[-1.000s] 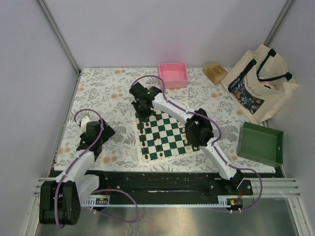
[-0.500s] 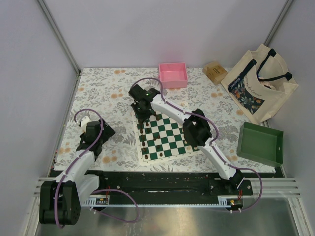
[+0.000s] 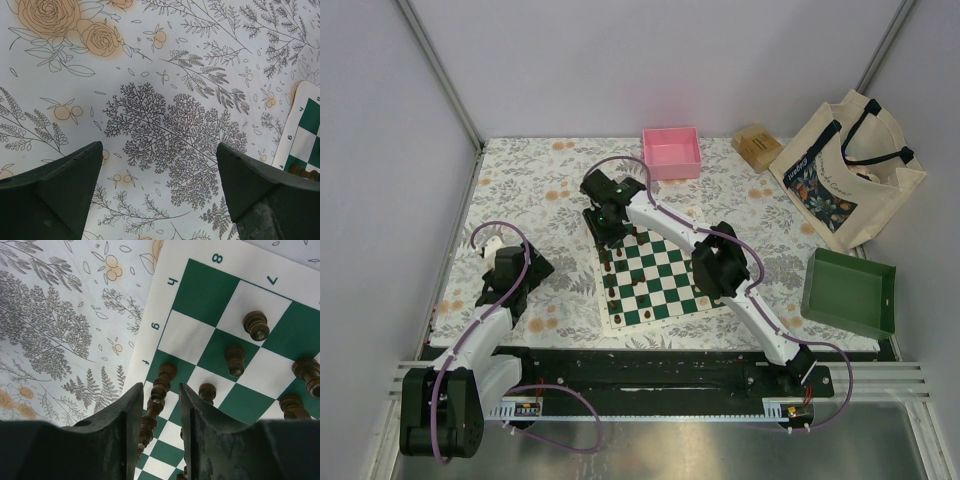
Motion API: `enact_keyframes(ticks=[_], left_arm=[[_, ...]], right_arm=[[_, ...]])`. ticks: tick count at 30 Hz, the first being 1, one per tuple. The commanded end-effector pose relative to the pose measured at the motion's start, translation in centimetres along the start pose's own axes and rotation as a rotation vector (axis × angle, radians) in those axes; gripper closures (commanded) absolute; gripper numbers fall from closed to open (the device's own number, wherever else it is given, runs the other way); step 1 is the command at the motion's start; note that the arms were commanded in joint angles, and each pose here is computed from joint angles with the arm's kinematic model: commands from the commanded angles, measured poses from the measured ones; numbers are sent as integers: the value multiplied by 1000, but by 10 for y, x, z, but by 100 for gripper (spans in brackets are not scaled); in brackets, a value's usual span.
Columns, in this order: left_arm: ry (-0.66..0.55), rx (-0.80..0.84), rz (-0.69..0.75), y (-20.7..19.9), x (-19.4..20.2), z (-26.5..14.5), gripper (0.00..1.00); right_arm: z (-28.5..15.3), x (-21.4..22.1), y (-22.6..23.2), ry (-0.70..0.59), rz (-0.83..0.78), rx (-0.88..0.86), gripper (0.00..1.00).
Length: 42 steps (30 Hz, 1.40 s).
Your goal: Set up the chess pieces on the board
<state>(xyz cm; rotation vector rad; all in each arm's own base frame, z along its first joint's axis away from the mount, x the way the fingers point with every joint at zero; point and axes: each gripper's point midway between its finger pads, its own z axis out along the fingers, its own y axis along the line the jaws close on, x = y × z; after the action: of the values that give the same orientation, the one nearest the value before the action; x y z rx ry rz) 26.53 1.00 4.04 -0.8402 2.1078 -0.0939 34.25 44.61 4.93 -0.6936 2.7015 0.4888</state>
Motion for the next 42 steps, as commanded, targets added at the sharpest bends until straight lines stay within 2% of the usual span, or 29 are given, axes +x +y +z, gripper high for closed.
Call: enact_keyframes(ticks=[1, 10, 18, 19, 23, 25, 29, 33, 37, 40, 42], left_arm=[[-49, 32, -12, -13, -19, -1, 1], [-47, 31, -11, -13, -19, -1, 1], [-52, 31, -13, -13, -19, -1, 1], [-53, 32, -14, -13, -20, -2, 1], [-53, 32, -14, -13, -20, -2, 1], [-52, 29, -13, -12, -19, -1, 1], [-51, 32, -13, -13, -19, -1, 1], [-51, 30, -13, -13, -19, -1, 1], [-48, 31, -10, -13, -19, -1, 1], [-49, 32, -11, -13, -19, -1, 1], [-52, 31, -12, -13, -19, -1, 1]], right_arm=[[-32, -23, 25, -76, -30, -71, 56], [-83, -50, 23, -199, -41, -58, 47], [-134, -74, -14, -319, 7, 9, 42], [-138, -75, -20, -325, 11, 22, 39], [-156, -76, -38, -377, 51, 71, 16], [-166, -76, -40, -419, 50, 62, 1], [-183, -79, -47, -533, 131, 66, 1], [-198, -85, -44, -662, 132, 13, 1], [-183, -75, -35, -600, 151, -92, 0], [-169, -67, -42, -495, 193, -85, 1], [-162, -64, -48, -470, 214, -86, 0]])
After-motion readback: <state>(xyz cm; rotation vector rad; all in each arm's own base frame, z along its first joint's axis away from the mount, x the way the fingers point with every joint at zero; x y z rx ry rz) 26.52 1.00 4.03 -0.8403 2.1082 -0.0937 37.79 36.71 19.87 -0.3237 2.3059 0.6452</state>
